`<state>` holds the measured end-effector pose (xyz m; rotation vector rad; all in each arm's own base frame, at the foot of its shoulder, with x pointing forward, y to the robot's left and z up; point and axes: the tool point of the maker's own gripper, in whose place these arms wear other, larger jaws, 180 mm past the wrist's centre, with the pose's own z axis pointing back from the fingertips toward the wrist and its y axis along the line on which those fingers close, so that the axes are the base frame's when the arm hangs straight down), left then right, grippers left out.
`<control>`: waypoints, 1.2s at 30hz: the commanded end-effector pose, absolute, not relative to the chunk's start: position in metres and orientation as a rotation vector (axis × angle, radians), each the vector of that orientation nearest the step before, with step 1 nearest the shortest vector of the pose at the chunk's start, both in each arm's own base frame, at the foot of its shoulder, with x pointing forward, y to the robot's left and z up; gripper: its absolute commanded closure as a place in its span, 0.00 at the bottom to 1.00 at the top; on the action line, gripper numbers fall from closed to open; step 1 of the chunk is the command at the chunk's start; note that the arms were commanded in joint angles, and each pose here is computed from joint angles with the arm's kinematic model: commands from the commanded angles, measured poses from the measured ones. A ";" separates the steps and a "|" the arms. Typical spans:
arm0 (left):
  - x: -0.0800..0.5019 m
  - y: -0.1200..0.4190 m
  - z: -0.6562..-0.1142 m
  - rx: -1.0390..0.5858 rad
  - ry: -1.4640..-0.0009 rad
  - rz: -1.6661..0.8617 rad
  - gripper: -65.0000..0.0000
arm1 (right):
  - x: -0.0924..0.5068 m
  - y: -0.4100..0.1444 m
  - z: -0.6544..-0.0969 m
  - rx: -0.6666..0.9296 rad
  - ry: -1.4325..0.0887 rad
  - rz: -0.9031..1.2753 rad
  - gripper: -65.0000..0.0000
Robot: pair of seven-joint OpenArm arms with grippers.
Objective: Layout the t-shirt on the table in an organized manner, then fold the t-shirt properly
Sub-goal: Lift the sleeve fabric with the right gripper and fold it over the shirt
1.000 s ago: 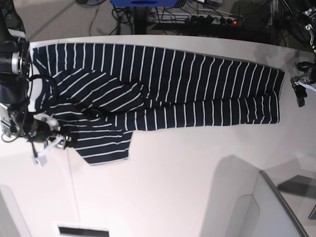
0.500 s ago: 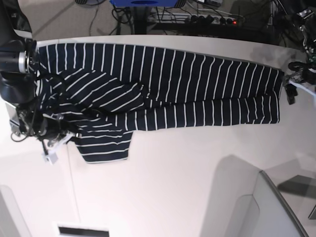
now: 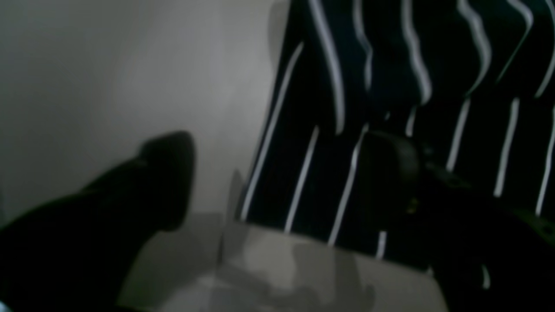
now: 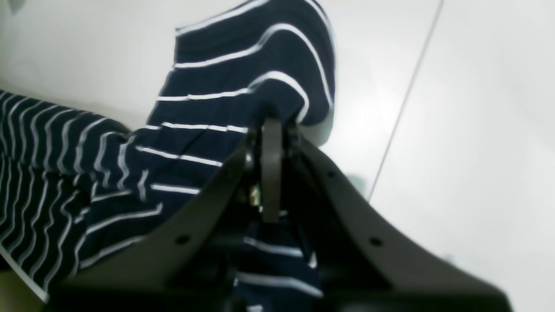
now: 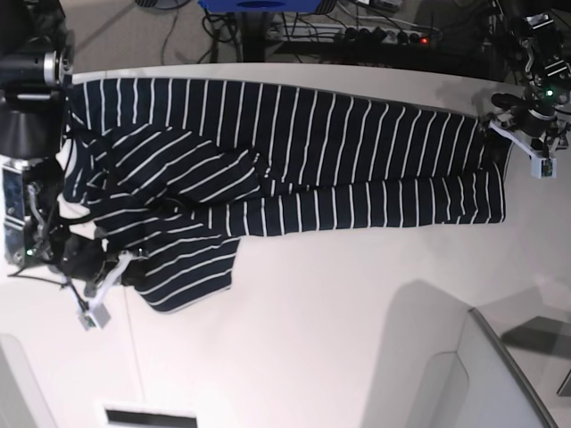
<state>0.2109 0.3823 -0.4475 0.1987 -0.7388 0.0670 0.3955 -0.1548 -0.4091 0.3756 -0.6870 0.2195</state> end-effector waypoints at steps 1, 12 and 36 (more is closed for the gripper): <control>0.221 0.393 -0.432 0.225 -0.785 0.057 0.31 | 0.411 -0.160 -0.382 0.372 -0.761 0.228 1.00; 0.236 0.402 -0.419 0.243 -0.816 0.050 1.00 | 0.349 -0.183 -0.362 0.273 -0.696 0.210 1.00; 0.242 0.418 -0.423 0.251 -0.793 0.072 1.00 | 0.213 -0.160 -0.398 0.277 -0.515 0.132 1.00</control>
